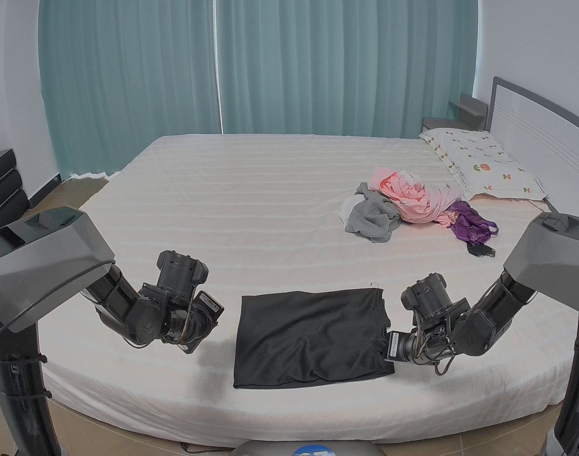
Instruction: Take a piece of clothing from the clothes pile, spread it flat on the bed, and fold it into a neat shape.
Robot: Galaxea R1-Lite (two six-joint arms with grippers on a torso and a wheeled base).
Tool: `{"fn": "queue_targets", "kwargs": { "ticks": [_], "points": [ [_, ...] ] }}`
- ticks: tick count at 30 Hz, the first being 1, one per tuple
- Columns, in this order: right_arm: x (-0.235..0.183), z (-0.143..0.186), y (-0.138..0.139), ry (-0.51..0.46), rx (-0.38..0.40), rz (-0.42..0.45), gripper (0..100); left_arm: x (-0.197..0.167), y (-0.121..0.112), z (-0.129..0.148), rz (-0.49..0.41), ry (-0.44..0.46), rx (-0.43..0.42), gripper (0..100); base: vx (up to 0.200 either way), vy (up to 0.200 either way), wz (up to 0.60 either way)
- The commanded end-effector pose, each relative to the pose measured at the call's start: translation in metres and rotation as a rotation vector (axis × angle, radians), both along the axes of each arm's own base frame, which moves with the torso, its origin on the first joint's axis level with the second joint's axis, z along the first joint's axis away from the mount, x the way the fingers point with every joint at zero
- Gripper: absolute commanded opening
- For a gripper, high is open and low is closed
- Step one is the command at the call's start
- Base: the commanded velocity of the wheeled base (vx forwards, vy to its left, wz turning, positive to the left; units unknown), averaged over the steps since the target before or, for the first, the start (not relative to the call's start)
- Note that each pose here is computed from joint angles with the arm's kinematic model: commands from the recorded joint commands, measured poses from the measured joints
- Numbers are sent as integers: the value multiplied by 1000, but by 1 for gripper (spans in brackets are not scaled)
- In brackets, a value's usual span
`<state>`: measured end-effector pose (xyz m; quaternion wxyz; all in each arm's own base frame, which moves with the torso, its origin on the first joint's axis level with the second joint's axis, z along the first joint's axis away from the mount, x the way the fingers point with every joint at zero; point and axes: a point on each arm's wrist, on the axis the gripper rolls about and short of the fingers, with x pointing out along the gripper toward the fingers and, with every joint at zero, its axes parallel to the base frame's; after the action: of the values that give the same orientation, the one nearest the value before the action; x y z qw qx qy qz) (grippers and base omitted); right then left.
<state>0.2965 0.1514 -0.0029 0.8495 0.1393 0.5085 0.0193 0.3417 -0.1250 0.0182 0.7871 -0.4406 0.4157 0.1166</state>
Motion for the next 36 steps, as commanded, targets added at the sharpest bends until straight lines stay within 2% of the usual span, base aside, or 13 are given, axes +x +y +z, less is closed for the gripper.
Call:
{"fn": "queue_targets", "kwargs": {
  "ticks": [1, 4, 9, 10, 16, 18, 24, 25, 36],
  "points": [
    [-13, 5, -12, 16, -7, -13, 0, -12, -7, -5, -61, 23, 36, 0, 0, 0, 0],
    [-17, 3, -15, 28, -16, -12, 0, -17, -12, -8, -93, 31, 52, 0, 0, 0, 0],
    [-13, 16, -13, -17, 16, -7, 0, -19, -15, -8, -101, 32, 52, 0, 0, 0, 0],
    [-10, 16, -10, -31, 21, -4, 100, -19, -15, -7, -101, 31, 51, 0, 0, 0, 0],
    [11, 21, 8, -96, 63, 14, 100, -19, -15, -6, -100, 30, 50, 0, 0, 0, 0],
    [29, 9, 23, -103, 64, 20, 100, -19, -14, -7, -98, 31, 51, 0, 0, 0, 0],
    [33, -2, 43, -41, 19, 64, 100, -18, -13, -8, -94, 33, 51, 0, 0, 0, 0],
    [32, -2, 43, -25, 9, 64, 0, -18, -12, -8, -92, 33, 51, 0, 0, 0, 0],
    [6, 12, 20, 38, -30, 49, 0, -27, -18, -10, -124, 55, 64, 0, 0, 0, 0]
  ]
}}
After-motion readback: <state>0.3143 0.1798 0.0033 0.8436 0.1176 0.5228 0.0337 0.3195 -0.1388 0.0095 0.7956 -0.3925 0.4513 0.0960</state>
